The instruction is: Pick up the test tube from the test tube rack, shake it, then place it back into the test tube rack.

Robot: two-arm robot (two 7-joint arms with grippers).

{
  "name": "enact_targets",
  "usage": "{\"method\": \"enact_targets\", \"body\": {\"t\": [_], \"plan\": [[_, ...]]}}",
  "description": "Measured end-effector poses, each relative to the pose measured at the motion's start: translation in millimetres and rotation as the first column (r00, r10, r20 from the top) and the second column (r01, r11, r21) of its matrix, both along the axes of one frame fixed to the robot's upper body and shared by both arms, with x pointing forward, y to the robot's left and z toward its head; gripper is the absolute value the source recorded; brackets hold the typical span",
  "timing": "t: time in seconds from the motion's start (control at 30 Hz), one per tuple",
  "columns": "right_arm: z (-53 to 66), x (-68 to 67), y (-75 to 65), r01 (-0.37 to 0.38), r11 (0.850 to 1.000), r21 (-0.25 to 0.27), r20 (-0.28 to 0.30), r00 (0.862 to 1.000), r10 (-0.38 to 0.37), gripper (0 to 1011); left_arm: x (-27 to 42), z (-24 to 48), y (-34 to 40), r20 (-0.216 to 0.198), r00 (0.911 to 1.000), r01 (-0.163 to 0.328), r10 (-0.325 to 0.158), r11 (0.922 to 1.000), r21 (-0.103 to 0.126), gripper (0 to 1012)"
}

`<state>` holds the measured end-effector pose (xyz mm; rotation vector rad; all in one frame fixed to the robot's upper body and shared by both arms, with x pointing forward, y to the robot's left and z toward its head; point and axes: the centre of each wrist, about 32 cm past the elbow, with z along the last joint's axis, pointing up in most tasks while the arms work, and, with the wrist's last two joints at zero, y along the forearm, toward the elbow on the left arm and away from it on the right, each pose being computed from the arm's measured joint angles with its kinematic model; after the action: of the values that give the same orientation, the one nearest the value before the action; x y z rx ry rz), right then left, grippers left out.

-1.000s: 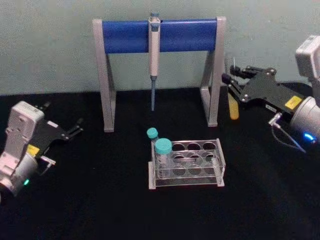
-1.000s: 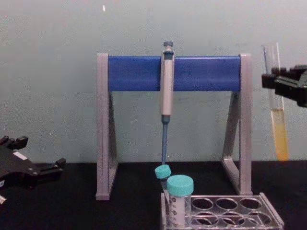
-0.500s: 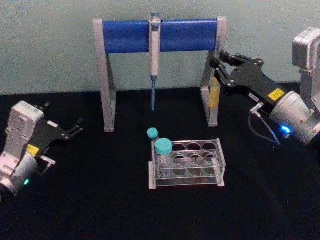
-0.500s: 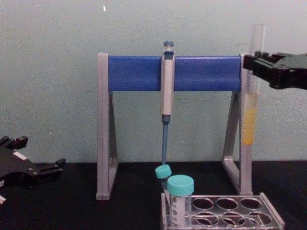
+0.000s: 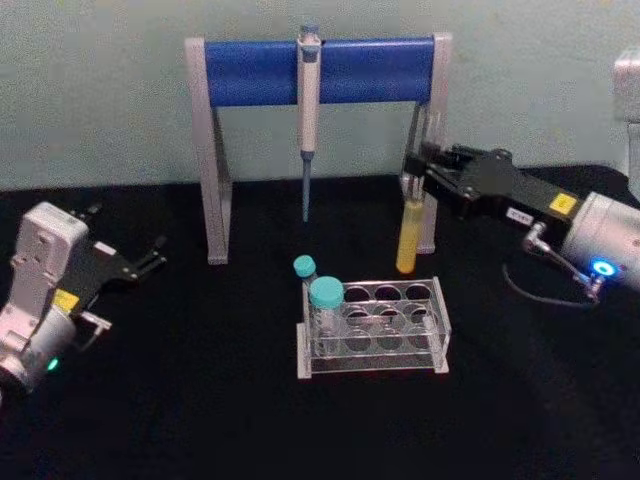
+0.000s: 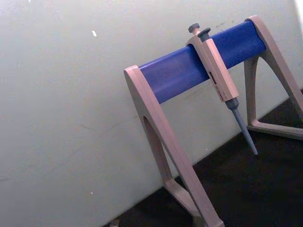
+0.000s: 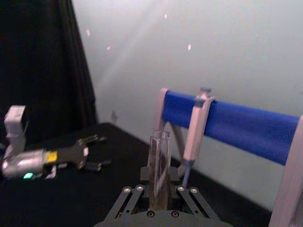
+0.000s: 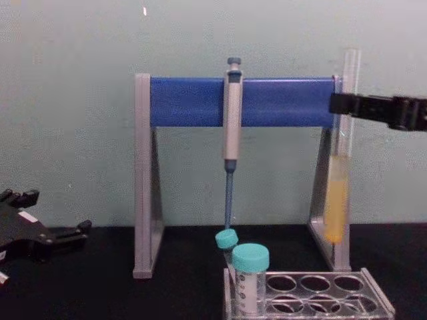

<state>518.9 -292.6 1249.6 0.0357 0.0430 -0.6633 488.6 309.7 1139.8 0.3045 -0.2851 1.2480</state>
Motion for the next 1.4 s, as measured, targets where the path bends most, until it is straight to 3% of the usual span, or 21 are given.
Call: {"method": "enact_targets", "body": {"t": [0.17, 0.3, 0.4, 0.6, 0.83, 0.97, 1.23, 1.4], "plan": [[5.8, -4.9, -12.7, 0.0, 0.998, -0.059, -0.006, 1.0, 0.0, 233, 0.0, 0.0, 0.0, 0.0, 1.0, 0.0, 0.0, 1.0, 0.0, 1001], [10.0, -8.9, -18.4, 0.066, 0.988, -0.142, 0.026, 0.998, -0.063, 233, 0.0, 0.0, 0.0, 0.0, 1.0, 0.0, 0.0, 1.0, 0.0, 1001], [10.5, -10.0, -17.0, 0.125, 0.973, -0.196, 0.074, 0.991, -0.112, 233, 0.0, 0.0, 0.0, 0.0, 1.0, 0.0, 0.0, 1.0, 0.0, 1001], [7.1, -7.5, -4.9, 0.212, 0.95, -0.227, 0.196, 0.966, -0.169, 233, 0.0, 0.0, 0.0, 0.0, 1.0, 0.0, 0.0, 1.0, 0.0, 1001], [-0.3, -0.4, 13.2, 0.261, 0.947, -0.186, 0.266, 0.942, -0.207, 233, 0.0, 0.0, 0.0, 0.0, 1.0, 0.0, 0.0, 1.0, 0.0, 1001], [-4.1, 2.6, 21.6, 0.253, 0.957, -0.144, 0.264, 0.941, -0.209, 233, 0.0, 0.0, 0.0, 0.0, 1.0, 0.0, 0.0, 1.0, 0.0, 1001], [-8.9, 5.5, 26.5, 0.105, 0.994, -0.002, 0.161, 0.981, -0.104, 233, 0.0, 0.0, 0.0, 0.0, 1.0, 0.0, 0.0, 1.0, 0.0, 1001], [-7.8, 7.3, 17.8, 0.008, 0.999, 0.036, 0.084, 0.996, -0.011, 233, 0.0, 0.0, 0.0, 0.0, 1.0, 0.0, 0.0, 1.0, 0.0, 1002]]}}
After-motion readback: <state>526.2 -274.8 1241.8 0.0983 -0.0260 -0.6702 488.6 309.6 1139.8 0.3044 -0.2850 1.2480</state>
